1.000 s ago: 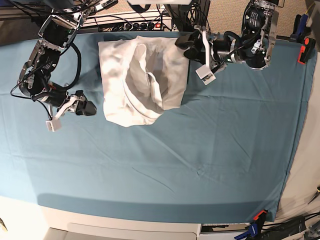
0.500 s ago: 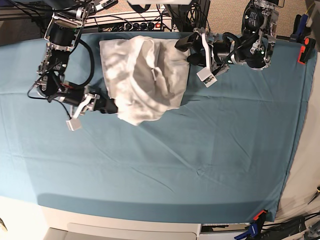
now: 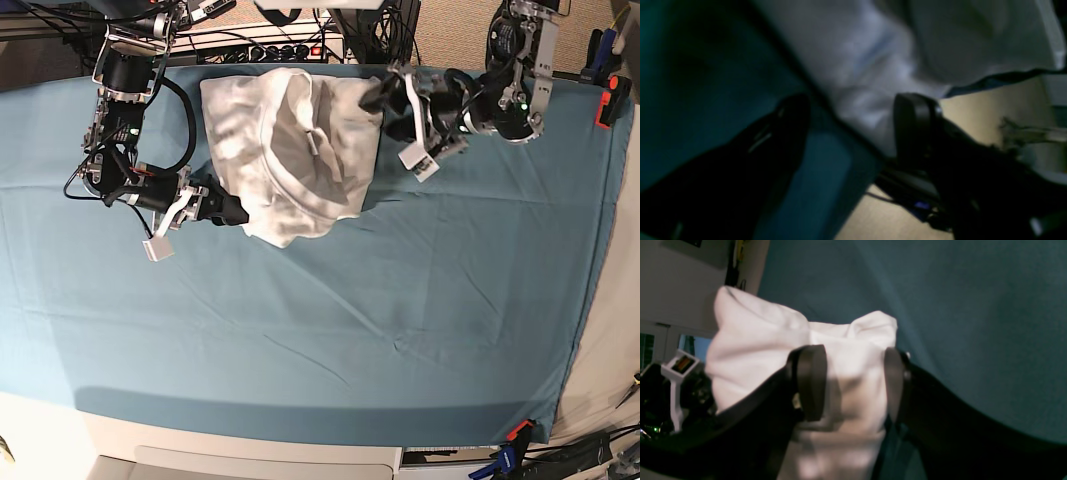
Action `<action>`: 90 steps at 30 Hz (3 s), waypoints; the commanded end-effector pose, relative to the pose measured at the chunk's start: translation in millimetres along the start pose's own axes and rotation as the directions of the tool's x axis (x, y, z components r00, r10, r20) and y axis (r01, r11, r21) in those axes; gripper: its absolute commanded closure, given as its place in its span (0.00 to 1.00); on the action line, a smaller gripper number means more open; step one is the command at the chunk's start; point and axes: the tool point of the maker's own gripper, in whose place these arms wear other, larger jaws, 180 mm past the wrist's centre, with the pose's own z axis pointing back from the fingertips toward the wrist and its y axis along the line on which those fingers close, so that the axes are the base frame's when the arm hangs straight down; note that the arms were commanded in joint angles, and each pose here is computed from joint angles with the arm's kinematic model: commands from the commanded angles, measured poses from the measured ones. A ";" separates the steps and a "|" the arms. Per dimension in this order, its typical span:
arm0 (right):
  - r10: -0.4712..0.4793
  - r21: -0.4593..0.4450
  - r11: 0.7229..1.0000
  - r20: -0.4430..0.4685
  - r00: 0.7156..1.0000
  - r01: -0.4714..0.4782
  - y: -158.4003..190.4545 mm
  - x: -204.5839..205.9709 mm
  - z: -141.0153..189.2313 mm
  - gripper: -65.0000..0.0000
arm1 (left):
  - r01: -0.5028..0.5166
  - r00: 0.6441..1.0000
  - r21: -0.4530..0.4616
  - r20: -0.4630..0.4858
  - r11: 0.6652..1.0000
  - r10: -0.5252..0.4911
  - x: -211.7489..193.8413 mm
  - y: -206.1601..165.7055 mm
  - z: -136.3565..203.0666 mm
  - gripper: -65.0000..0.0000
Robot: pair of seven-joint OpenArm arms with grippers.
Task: Fold the T-shirt properly
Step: 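Lift and fold the bundle over itself with both grippers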
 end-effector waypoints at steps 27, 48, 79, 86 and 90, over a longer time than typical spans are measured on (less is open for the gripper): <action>0.028 0.012 1.000 0.035 0.999 -0.029 4.8 16.3 4.0 0.55 | -0.082 0.994 -0.142 -0.090 0.986 0.069 -37.6 -50.8 -17.7 0.37; 0.040 0.012 0.999 0.041 0.998 -0.041 7.1 18.1 5.3 1.00 | 0.064 0.996 -0.078 -0.051 0.995 -0.069 -5.0 -42.9 -17.0 1.00; 0.151 -0.129 0.978 -0.106 0.983 -0.165 49.2 -90.8 44.0 1.00 | 0.164 0.979 0.194 0.092 0.967 -0.184 114.9 54.9 -2.6 1.00; 0.077 -0.150 0.986 0.025 0.997 -0.072 56.4 -90.0 52.7 1.00 | 0.173 0.968 0.212 0.144 0.962 -0.206 150.9 66.6 4.4 1.00; 0.058 -0.133 0.990 0.051 0.997 -0.051 60.8 -90.2 49.8 1.00 | 0.172 0.963 0.211 0.168 0.962 -0.209 169.8 68.8 4.3 1.00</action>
